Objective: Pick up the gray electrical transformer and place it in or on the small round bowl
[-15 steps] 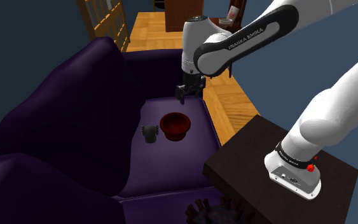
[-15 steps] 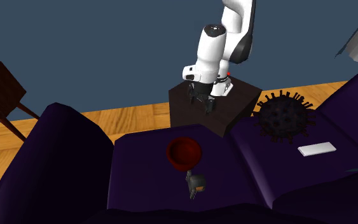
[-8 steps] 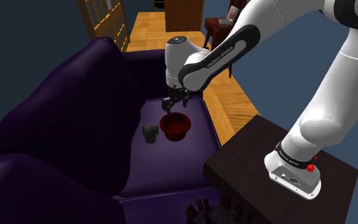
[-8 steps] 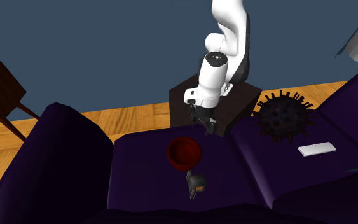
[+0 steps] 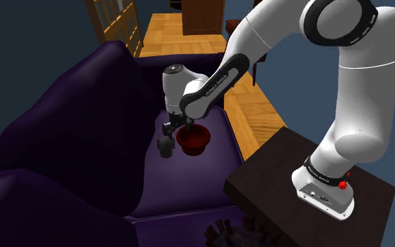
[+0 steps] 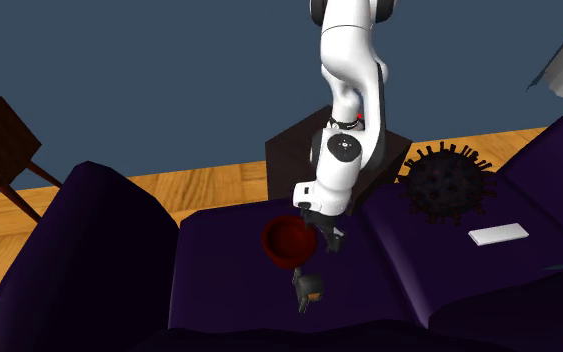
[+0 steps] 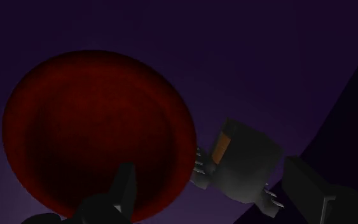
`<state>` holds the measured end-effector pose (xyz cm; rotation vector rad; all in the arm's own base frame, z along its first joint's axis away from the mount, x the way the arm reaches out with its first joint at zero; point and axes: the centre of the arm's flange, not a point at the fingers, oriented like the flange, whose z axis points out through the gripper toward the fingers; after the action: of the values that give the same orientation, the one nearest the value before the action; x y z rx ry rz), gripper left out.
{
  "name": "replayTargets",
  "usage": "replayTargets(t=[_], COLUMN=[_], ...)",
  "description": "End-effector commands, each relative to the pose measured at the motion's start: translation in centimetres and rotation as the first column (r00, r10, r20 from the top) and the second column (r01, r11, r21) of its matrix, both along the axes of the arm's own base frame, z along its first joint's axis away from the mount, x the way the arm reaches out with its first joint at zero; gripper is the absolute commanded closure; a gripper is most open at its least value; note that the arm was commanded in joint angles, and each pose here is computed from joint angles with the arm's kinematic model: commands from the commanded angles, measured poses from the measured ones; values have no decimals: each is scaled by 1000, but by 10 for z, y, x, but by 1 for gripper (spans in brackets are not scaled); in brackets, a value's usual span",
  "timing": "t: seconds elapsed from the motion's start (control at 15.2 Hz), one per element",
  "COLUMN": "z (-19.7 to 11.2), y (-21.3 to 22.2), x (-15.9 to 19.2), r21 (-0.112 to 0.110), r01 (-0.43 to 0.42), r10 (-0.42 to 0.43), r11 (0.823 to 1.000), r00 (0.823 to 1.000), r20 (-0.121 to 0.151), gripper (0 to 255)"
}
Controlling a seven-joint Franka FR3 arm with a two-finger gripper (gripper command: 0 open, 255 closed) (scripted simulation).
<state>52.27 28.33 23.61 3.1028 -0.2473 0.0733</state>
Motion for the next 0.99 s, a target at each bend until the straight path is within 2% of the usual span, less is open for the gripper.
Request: replayTargets(t=[0.0, 0.4, 0.92], z=[-20, -78, -121], y=[12, 53, 54], x=[10, 46, 50], r21=[1, 5, 5], r01=[7, 25, 26], r10=[-7, -25, -26], r11=[1000, 1000, 1000], r00=[1000, 1000, 1000], r20=[0, 0, 0], gripper=[0, 0, 0])
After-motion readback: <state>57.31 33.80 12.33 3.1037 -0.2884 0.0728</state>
